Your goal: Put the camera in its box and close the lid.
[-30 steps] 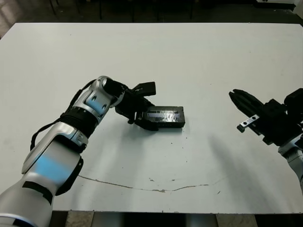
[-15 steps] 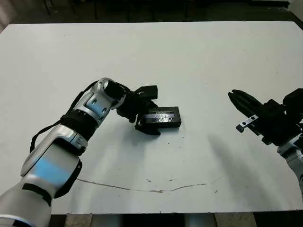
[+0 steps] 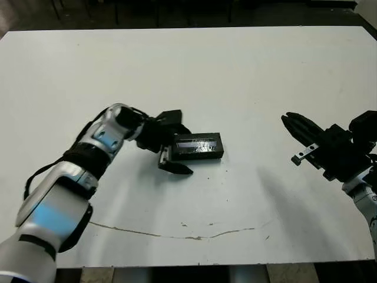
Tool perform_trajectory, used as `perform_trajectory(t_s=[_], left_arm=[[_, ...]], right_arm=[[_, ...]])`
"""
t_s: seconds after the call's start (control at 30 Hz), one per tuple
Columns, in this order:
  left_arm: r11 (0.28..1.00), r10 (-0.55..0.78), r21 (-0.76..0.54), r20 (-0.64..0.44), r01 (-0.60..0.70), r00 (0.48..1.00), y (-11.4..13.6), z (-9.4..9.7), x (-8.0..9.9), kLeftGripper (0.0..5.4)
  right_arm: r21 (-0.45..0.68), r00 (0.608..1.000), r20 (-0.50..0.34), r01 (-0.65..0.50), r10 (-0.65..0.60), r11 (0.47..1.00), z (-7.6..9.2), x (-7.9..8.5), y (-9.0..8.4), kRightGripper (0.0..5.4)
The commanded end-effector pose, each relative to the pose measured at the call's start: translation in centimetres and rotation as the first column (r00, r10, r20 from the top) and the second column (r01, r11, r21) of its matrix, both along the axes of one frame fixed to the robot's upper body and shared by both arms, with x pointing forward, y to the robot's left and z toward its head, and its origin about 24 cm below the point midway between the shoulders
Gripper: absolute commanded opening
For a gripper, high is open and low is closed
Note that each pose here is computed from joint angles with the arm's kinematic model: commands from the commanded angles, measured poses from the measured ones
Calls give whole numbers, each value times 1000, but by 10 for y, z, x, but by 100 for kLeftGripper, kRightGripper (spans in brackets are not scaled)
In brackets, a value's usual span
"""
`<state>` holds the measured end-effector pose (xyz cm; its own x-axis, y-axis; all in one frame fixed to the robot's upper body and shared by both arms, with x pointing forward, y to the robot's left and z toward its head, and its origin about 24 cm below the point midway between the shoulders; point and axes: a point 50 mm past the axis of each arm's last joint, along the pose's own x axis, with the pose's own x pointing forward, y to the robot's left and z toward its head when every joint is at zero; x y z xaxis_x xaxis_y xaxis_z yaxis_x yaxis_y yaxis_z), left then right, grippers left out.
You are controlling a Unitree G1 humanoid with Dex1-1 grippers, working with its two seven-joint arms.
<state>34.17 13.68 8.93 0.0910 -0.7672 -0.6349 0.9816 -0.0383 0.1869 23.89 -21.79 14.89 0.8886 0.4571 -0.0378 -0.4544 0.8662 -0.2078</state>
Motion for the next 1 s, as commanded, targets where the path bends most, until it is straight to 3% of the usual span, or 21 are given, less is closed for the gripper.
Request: perform_trajectory(t_s=[0.03, 0.27, 0.37, 0.5, 0.63, 0.77, 0.9, 1.0], left_arm=[[961, 157, 251, -136, -120, 978, 70, -61, -36, 539], [942, 261, 248, -117, -226, 958, 121, -46, -50, 539], [903, 393, 250, -149, -350, 907, 141, -38, -57, 539], [901, 413, 187, -93, -391, 906, 147, -13, -59, 539], [885, 466, 29, -47, -465, 884, 138, 27, -60, 539], [868, 485, -164, 67, -469, 872, 112, 63, -66, 497], [824, 501, -384, 148, -417, 853, 77, 75, -72, 427], [766, 521, -503, 124, -399, 844, 54, 73, -77, 372]], right_arm=[[7, 999, -39, 15, -15, 1000, -7, -2, 0, 0], [25, 999, -40, 9, -8, 1000, -8, -3, 2, 0], [44, 999, -33, 4, -3, 999, -9, -2, 4, 0], [36, 1000, -29, 8, -7, 999, -10, -2, 7, 0], [41, 999, -32, 9, -8, 999, -10, -1, 9, 0], [39, 1000, -25, 15, -14, 999, -11, 0, 10, 0], [25, 999, -17, 38, -37, 999, -11, 2, 12, 0], [19, 999, -9, 52, -52, 998, -12, 4, 13, 0]])
